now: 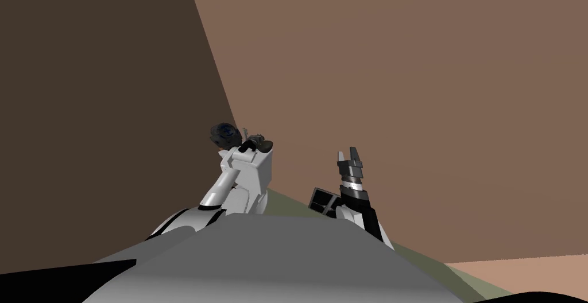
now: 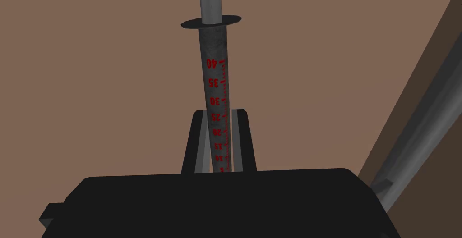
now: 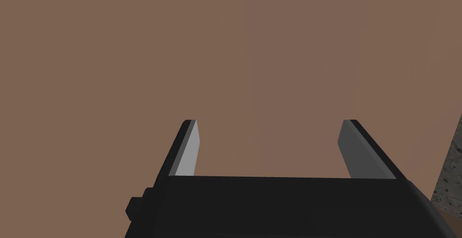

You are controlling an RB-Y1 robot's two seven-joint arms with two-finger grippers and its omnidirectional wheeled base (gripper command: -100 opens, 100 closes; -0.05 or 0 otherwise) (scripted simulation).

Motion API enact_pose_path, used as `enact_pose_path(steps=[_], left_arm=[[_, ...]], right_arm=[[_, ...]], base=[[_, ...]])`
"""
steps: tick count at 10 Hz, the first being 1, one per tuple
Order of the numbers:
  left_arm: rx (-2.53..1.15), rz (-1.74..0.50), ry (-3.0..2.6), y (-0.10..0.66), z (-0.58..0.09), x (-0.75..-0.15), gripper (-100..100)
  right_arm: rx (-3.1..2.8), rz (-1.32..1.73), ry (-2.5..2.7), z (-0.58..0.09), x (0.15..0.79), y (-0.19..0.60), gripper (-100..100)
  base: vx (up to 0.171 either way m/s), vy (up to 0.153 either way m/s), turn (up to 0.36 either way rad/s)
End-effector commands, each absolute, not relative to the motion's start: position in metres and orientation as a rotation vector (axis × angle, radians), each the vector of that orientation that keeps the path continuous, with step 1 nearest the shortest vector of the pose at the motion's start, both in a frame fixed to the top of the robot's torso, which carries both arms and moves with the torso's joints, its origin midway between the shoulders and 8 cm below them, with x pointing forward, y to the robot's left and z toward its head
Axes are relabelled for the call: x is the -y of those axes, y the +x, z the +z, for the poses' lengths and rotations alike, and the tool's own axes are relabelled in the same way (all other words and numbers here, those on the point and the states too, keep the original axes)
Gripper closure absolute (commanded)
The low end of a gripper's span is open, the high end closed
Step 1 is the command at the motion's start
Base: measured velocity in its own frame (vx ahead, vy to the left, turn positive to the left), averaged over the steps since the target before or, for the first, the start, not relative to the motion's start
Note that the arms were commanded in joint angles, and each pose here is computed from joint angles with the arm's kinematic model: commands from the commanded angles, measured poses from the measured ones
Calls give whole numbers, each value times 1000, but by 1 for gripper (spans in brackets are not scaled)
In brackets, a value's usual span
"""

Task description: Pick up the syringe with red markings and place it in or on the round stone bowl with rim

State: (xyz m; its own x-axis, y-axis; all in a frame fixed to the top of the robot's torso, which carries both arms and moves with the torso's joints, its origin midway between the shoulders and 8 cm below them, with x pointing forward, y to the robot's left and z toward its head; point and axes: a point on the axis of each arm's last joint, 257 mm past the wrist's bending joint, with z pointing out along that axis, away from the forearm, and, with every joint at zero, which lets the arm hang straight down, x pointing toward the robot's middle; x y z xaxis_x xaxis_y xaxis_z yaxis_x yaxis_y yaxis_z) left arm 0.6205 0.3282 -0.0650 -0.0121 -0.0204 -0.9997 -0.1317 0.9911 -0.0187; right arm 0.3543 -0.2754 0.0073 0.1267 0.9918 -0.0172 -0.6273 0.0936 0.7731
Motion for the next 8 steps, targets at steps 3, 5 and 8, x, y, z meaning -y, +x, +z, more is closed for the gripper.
enact_pose_path(steps=[3,5,8], left_arm=[[-1584,87,-118,621,-66,-327,-100],[-1584,87,-118,621,-66,-327,-100],[-1582,89,-120,621,-53,-327,-100]], right_arm=[[-647,1334,709,7,275,354,0],[-647,1334,709,7,275,354,0],[-647,1334,709,7,275,354,0]], base=[[35,-6,-16],[0,0,0],[0,2,-2]])
